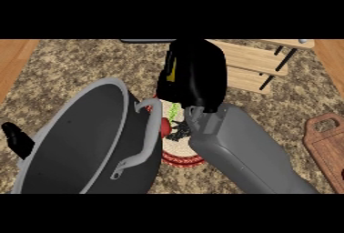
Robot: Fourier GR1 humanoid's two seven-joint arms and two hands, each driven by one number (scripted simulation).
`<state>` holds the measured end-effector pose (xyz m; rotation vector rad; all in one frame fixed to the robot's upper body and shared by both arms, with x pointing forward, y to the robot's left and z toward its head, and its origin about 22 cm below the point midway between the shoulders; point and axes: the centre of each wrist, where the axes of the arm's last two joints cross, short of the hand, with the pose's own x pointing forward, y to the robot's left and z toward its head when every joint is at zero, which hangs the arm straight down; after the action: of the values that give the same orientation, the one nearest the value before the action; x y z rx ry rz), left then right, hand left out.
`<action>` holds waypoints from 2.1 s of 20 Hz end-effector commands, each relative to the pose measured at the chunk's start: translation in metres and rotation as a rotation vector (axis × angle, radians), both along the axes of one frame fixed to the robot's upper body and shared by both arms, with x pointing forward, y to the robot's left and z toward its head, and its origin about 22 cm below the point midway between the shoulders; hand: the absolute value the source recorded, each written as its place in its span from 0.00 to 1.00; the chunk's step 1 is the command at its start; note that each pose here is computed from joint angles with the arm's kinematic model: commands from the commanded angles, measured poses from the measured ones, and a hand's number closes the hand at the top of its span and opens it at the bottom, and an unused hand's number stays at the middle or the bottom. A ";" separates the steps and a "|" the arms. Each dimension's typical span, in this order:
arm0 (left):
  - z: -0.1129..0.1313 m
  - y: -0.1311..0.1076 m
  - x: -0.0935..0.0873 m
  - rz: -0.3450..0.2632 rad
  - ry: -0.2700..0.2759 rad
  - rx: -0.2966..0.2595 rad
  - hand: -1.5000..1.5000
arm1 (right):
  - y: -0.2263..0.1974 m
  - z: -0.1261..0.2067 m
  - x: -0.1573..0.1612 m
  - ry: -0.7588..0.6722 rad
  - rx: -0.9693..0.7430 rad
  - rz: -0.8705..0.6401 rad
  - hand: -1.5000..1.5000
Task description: Pick the lemon from the placemat and place it in the tiered shelf
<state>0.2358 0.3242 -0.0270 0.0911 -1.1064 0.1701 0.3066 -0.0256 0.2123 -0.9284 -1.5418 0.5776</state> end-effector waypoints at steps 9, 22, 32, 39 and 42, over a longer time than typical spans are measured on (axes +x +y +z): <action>0.003 -0.025 0.024 -0.106 0.004 0.074 0.50 | -0.047 0.121 0.007 -0.065 0.088 -0.201 1.00; 0.006 -0.021 0.009 -0.103 0.004 0.050 0.50 | -0.134 0.155 0.073 -0.044 0.072 -0.240 1.00; 0.002 -0.032 0.002 -0.103 -0.008 0.067 0.50 | -0.153 0.109 0.117 0.005 -0.036 -0.211 1.00; 0.005 -0.034 0.023 -0.122 -0.011 0.066 0.50 | -0.161 0.094 0.136 -0.016 -0.039 -0.247 1.00; 0.005 -0.045 0.033 -0.106 -0.005 0.058 0.50 | -0.178 0.100 0.144 -0.012 -0.043 -0.229 1.00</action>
<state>0.2574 0.3031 -0.0111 0.1004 -1.1526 0.0556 0.4413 -0.1894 0.3153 -1.1232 -1.4081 0.4379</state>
